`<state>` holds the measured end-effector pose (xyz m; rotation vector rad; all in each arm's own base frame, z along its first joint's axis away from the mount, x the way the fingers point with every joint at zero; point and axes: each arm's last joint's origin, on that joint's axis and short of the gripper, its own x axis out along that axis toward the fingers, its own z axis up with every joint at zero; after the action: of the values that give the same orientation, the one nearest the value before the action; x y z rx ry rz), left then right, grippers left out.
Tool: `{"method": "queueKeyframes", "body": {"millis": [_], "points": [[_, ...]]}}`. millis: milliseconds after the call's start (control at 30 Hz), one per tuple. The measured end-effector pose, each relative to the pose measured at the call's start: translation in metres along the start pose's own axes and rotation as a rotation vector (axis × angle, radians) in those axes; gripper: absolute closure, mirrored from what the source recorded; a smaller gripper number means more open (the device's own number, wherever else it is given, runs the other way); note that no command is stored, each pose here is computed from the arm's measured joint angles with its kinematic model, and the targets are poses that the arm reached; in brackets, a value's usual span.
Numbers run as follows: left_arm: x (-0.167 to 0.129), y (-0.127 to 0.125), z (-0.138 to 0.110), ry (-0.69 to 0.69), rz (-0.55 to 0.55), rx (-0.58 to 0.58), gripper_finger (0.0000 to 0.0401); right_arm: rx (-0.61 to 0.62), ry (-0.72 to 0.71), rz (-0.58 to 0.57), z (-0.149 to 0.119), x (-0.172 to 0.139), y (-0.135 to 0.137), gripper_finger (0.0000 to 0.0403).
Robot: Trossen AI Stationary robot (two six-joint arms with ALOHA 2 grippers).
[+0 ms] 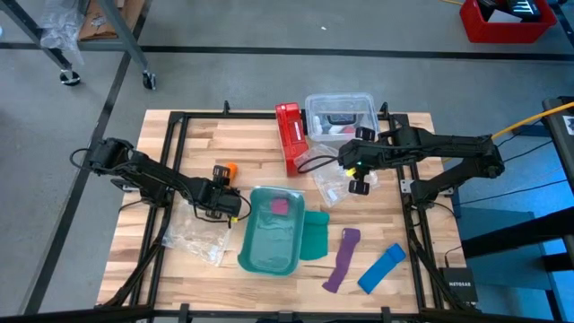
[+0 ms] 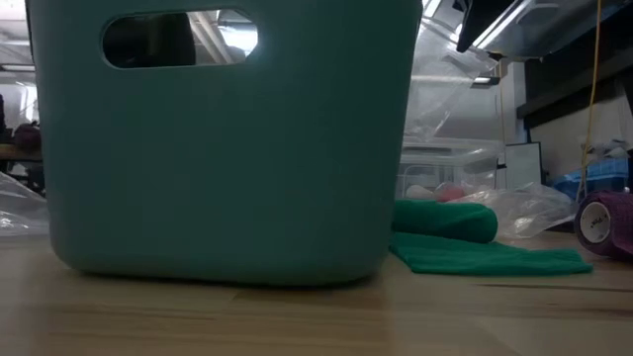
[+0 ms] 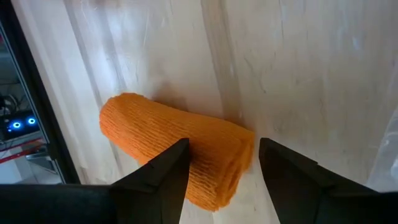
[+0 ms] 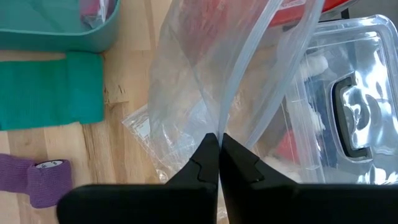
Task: Roll bandage
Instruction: Put the orange bandage into the transparent zip bag
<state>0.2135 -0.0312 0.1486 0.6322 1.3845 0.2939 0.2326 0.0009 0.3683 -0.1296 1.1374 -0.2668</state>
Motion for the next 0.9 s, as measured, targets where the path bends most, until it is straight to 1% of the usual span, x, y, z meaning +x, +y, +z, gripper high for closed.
{"method": "queueKeyframes", "body": {"millis": [100,267,333,467,633,767,900], "points": [[-0.003,0.002,0.003,-0.01,0.0,-0.008,0.0217,0.0,0.0,0.0,0.0,0.0,0.0,0.0395],[-0.014,0.01,0.015,-0.043,0.001,-0.056,0.0217,0.001,0.0,0.0,0.0,0.0,0.0,0.0395],[-0.019,0.014,0.017,-0.031,0.0,-0.051,0.0217,0.001,0.001,0.0,0.0,0.0,0.0,0.0395],[-0.025,0.018,0.013,0.033,0.0,-0.034,0.0217,0.001,0.001,0.0,0.0,0.0,0.0,0.0395],[-0.023,0.016,0.003,0.112,0.003,-0.025,0.0217,0.0,0.002,0.0,0.0,0.0,0.0,0.0395],[-0.019,0.013,0.0,0.116,0.002,-0.025,0.0217,0.0,0.002,0.0,0.0,0.0,0.0,0.0395],[-0.018,0.012,0.003,0.087,-0.008,-0.046,0.0217,0.0,0.001,0.0,0.0,0.0,0.0,0.0395]]}}
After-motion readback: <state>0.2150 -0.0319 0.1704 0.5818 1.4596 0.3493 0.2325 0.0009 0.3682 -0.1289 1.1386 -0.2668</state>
